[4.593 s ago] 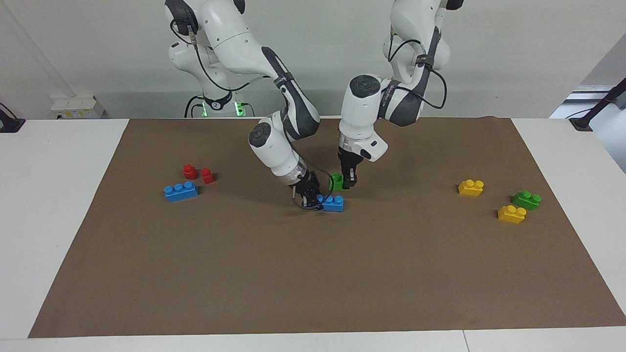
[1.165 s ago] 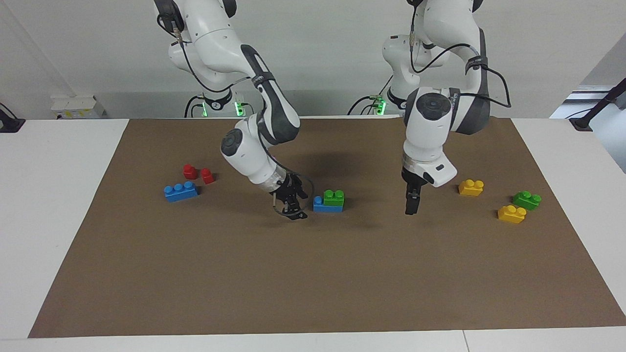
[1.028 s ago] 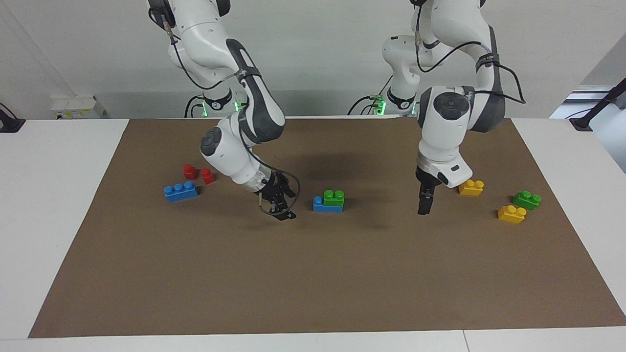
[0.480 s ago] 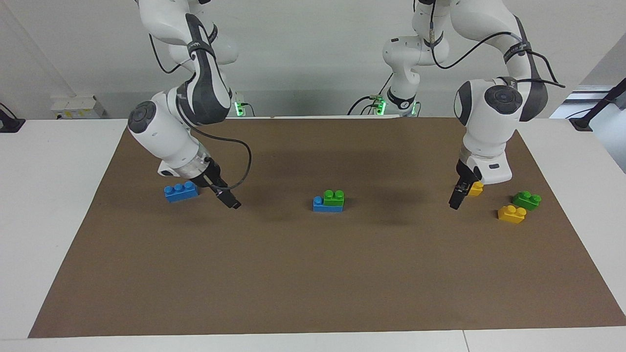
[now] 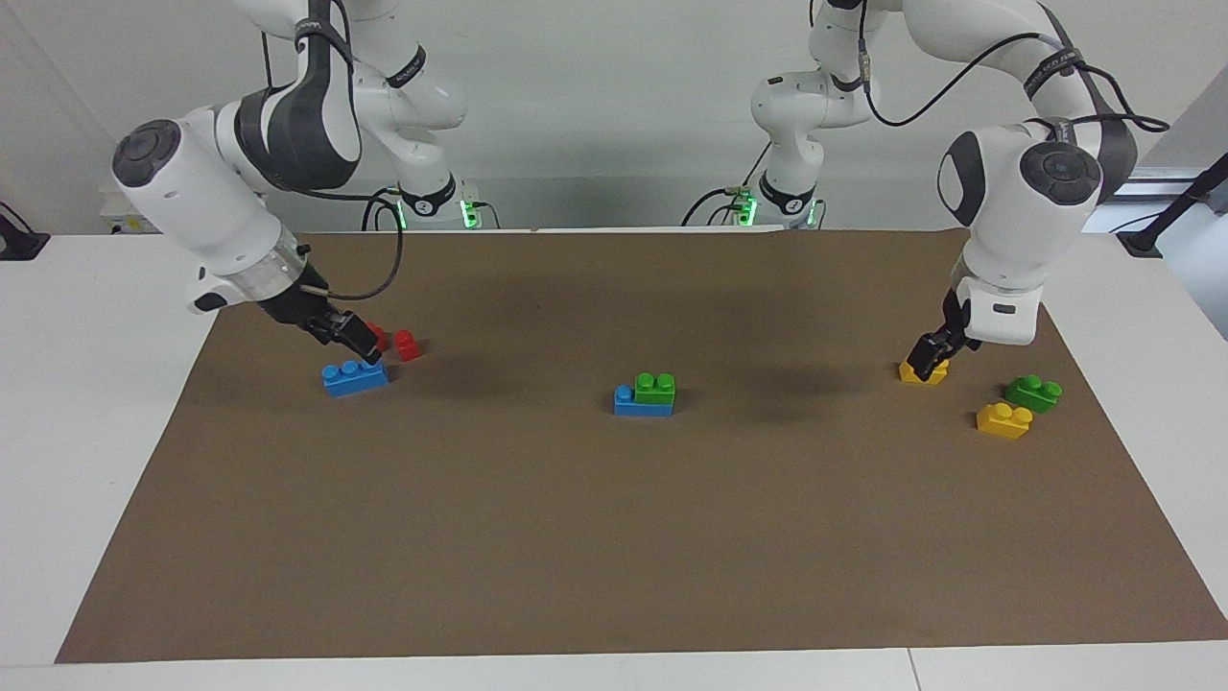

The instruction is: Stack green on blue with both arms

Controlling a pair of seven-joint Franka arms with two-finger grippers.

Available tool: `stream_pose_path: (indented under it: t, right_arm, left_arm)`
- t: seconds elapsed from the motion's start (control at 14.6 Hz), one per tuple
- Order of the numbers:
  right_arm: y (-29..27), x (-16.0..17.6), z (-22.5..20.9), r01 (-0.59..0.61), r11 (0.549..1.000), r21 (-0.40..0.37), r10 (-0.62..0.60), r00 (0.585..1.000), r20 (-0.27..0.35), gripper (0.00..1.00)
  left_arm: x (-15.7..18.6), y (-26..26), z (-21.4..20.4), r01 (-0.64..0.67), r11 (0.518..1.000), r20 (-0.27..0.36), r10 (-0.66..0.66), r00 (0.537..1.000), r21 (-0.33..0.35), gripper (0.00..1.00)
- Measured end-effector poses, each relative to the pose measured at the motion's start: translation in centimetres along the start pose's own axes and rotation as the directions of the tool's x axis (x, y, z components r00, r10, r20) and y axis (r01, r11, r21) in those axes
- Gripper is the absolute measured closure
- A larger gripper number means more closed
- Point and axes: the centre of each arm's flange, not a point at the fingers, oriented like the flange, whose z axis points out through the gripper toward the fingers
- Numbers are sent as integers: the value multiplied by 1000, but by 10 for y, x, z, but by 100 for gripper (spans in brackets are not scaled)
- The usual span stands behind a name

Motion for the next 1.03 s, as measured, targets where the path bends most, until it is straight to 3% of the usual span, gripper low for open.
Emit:
stream_pose_path:
  t: [0.21, 0.34, 0.69, 0.75, 1.03]
  right_arm:
    - [10, -15, -28, 140, 986, -88, -141, 990, -4, 0]
    - [15, -25, -41, 207, 973, -106, -208, 978, 10, 0]
    - [29, -31, -69, 237, 966, -106, -236, 971, 18, 0]
    - [28, -32, -76, 238, 965, -106, -237, 971, 17, 0]
    - [27, -36, -90, 240, 965, -107, -238, 971, 26, 0]
  left_arm:
    - [-4, -10, -23, -167, 986, 70, 167, 983, 3, 0]
    - [-10, -18, -42, -242, 970, 126, 241, 962, -7, 0]
    - [-41, -28, -94, -264, 958, 267, 285, 921, -111, 0]
    - [-45, -29, -102, -262, 957, 281, 287, 916, -125, 0]
    - [-60, -44, -139, -247, 959, 221, 273, 936, -137, 0]
